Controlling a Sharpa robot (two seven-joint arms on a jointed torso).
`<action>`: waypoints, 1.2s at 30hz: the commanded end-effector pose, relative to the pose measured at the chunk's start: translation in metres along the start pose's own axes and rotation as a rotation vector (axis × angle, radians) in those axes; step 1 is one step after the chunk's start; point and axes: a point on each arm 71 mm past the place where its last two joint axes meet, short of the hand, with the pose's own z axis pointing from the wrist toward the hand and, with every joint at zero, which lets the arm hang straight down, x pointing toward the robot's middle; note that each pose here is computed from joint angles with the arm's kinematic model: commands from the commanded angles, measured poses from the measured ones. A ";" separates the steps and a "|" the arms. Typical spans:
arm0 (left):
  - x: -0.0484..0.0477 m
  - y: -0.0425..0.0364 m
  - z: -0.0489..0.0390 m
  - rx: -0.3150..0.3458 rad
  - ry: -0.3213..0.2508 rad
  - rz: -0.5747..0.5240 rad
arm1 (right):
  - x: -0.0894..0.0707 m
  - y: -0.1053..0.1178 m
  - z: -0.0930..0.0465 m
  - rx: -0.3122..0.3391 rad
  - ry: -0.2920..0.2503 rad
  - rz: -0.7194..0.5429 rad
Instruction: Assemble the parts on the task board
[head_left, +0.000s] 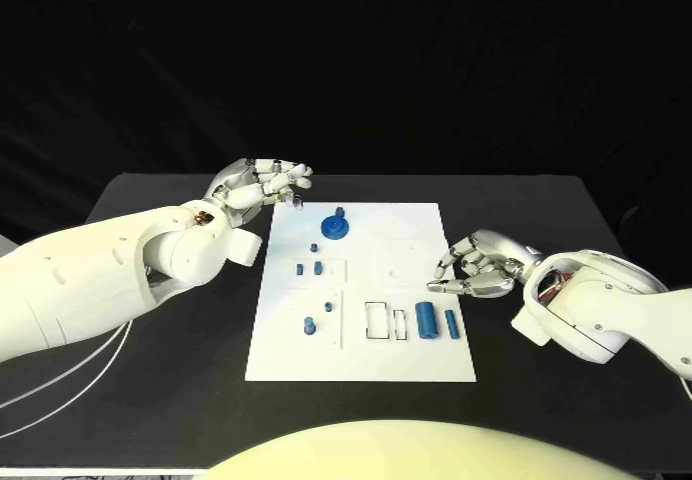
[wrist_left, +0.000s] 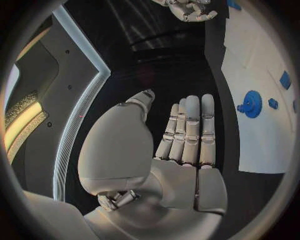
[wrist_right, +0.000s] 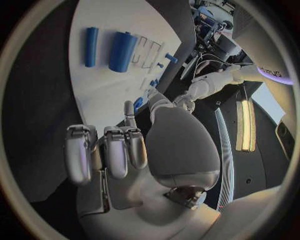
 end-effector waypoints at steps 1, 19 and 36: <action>0.0017 -0.0022 -0.0007 0.027 0.003 0.000 | 0.005 -0.006 -0.004 0.100 0.005 -0.079; 0.0019 -0.0022 -0.0042 0.027 0.005 -0.002 | 0.032 -0.007 -0.007 0.163 0.036 -0.139; -0.0006 -0.0017 -0.0051 0.022 0.005 -0.001 | 0.050 -0.004 -0.001 0.174 0.090 -0.163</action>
